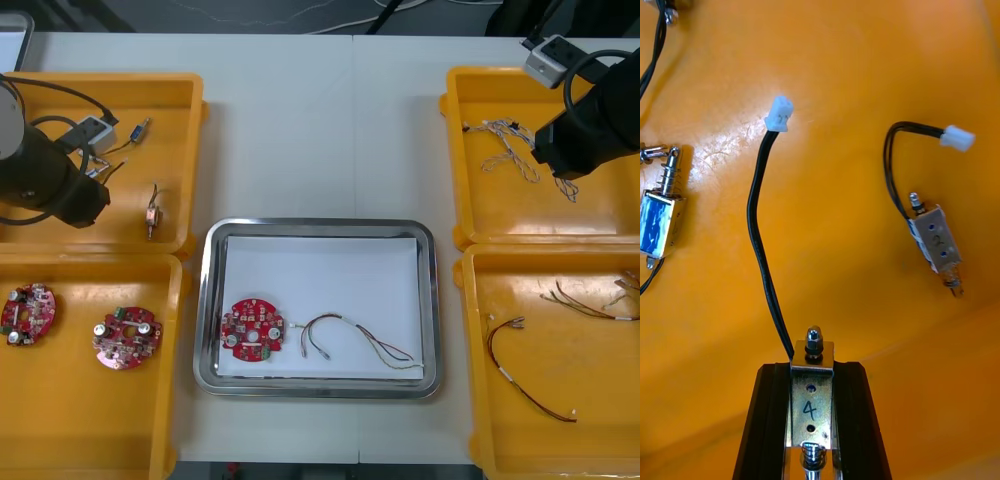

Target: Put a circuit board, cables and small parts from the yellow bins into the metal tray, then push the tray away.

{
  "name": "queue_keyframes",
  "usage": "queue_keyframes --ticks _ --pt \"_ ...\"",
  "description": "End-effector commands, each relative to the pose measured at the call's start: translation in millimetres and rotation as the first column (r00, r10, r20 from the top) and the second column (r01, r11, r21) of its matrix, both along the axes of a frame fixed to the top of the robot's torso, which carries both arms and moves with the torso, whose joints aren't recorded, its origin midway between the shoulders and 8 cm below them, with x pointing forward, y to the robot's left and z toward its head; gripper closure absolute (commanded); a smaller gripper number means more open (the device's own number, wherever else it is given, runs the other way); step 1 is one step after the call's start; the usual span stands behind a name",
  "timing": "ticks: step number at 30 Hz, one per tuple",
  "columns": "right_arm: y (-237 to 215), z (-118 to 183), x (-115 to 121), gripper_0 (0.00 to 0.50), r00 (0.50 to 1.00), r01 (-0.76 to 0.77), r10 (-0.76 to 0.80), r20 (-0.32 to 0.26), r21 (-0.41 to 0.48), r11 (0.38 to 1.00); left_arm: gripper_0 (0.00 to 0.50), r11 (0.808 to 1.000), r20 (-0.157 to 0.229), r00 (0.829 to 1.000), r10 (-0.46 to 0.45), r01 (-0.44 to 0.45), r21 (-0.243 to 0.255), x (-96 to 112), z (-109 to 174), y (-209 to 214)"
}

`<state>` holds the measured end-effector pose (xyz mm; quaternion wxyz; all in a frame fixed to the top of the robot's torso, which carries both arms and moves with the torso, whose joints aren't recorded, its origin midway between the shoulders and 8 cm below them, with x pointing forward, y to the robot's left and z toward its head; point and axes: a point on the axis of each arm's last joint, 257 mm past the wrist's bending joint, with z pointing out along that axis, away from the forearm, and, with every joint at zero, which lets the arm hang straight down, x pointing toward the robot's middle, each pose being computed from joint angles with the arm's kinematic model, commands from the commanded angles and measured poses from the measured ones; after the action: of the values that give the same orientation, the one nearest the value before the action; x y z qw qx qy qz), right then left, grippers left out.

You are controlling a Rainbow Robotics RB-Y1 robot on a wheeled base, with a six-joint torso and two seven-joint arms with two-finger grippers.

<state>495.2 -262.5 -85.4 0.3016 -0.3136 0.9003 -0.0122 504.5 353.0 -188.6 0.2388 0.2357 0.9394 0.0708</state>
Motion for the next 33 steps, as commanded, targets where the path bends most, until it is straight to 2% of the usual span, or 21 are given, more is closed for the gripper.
queue_keyframes --ticks 1,5,7,9,11,12,15,25,33 --pt "15.9 4.6 -5.0 0.500 1.000 0.018 -0.018 0.020 0.027 0.999 0.500 0.990 0.071 0.989 0.133 -0.128 -0.066 0.2 54.7 -4.5" --pt "14.3 -2.6 -12.3 0.500 0.997 0.075 -0.075 0.014 0.053 0.996 0.500 0.982 0.045 0.984 0.175 -0.171 -0.084 -18.9 63.7 -16.9" --pt "14.2 -5.1 -16.0 0.500 0.995 0.093 -0.094 0.011 0.064 0.994 0.500 0.978 0.060 0.980 0.189 -0.182 -0.100 -21.6 70.4 -26.5" --pt "15.1 -8.9 -20.6 0.500 0.993 0.120 -0.121 0.002 0.084 0.989 0.500 0.972 0.081 0.976 0.202 -0.189 -0.142 -23.7 78.6 -42.8" --pt "16.6 -10.5 -22.6 0.500 0.991 0.131 -0.132 -0.003 0.095 0.987 0.500 0.967 0.082 0.975 0.207 -0.192 -0.165 -25.7 80.4 -49.8" --pt "16.1 -12.5 -25.5 0.500 0.988 0.156 -0.156 -0.008 0.109 0.982 0.500 0.960 0.082 0.973 0.214 -0.194 -0.201 -29.2 83.0 -62.7" --pt "16.3 -15.9 -30.6 0.500 0.984 0.179 -0.178 -0.014 0.123 0.976 0.500 0.950 0.077 0.970 0.232 -0.208 -0.234 -36.7 81.3 -79.7" --pt "12.3 -22.6 -36.5 0.500 0.981 0.196 -0.195 -0.016 0.116 0.974 0.500 0.927 0.069 0.958 0.280 -0.250 -0.280 -59.3 67.9 -126.2" --pt "12.9 -22.0 -36.4 0.500 0.981 0.194 -0.193 -0.015 0.117 0.974 0.500 0.921 0.054 0.951 0.306 -0.281 -0.271 -79.4 43.7 -150.0"
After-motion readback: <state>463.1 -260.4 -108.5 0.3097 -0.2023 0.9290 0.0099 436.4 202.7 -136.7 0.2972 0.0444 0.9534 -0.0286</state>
